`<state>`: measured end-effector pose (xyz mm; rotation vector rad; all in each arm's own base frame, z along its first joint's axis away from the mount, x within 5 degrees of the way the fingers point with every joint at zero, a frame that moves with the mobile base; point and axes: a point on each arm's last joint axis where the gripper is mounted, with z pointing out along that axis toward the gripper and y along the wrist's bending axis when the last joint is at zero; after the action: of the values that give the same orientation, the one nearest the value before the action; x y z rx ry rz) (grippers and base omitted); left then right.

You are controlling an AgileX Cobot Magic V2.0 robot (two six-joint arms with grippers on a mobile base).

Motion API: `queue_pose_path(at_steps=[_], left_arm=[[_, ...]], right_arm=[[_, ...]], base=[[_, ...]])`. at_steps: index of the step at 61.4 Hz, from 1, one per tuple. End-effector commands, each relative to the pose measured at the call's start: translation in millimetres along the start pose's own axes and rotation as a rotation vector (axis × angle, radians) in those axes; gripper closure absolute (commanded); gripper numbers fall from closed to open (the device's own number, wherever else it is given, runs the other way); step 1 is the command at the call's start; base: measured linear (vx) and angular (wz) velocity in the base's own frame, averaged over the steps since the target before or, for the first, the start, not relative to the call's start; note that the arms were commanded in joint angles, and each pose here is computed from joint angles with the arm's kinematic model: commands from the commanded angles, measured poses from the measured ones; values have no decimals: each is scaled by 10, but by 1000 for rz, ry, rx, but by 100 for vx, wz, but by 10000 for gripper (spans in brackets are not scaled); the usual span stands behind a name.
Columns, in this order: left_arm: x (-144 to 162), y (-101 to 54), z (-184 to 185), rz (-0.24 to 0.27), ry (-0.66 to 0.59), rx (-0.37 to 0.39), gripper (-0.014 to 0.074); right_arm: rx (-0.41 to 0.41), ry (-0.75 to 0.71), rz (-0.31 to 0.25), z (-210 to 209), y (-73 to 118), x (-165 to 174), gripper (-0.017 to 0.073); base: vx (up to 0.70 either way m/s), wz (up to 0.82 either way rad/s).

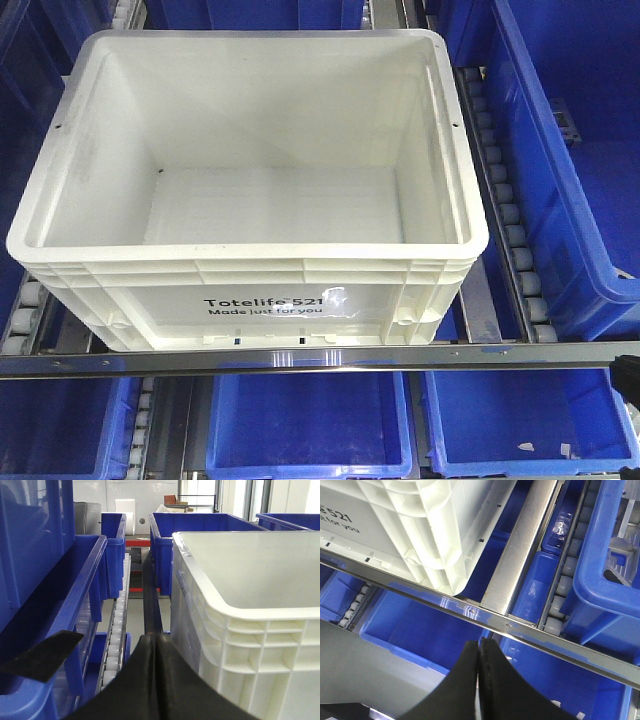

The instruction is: Move bin from left to right shelf

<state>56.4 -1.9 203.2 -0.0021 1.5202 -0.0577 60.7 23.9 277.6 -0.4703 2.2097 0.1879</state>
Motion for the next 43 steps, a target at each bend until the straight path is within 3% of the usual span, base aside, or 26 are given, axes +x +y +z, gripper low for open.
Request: queue_pose_path(at_steps=[1, 10, 15, 21, 30, 43], left_arm=[[-135, -7, -20, -11, -106, 6, 602], [-135, -7, -20, -11, -106, 6, 602], [-135, -7, -20, -11, -106, 6, 602], [-134, -7, -20, -10, -106, 6, 602], [-134, -7, -20, -10, -106, 6, 602], [-134, -7, -20, -10, -106, 6, 602]], right_arm=[[4, -81, -8, -47, -5, -111, 567], [49, -181, -9, -16, -39, 9, 567], [111, -350, 4, 33, -71, 90, 567], [168, -547, 86, 123, -93, 243, 567], [248, -701, 212, 270, -131, 509, 567], [374, -769, 258, 381, -201, 674, 567]], base=[[0, 0], [0, 0], [0, 0], [0, 0], [0, 0], [0, 0]])
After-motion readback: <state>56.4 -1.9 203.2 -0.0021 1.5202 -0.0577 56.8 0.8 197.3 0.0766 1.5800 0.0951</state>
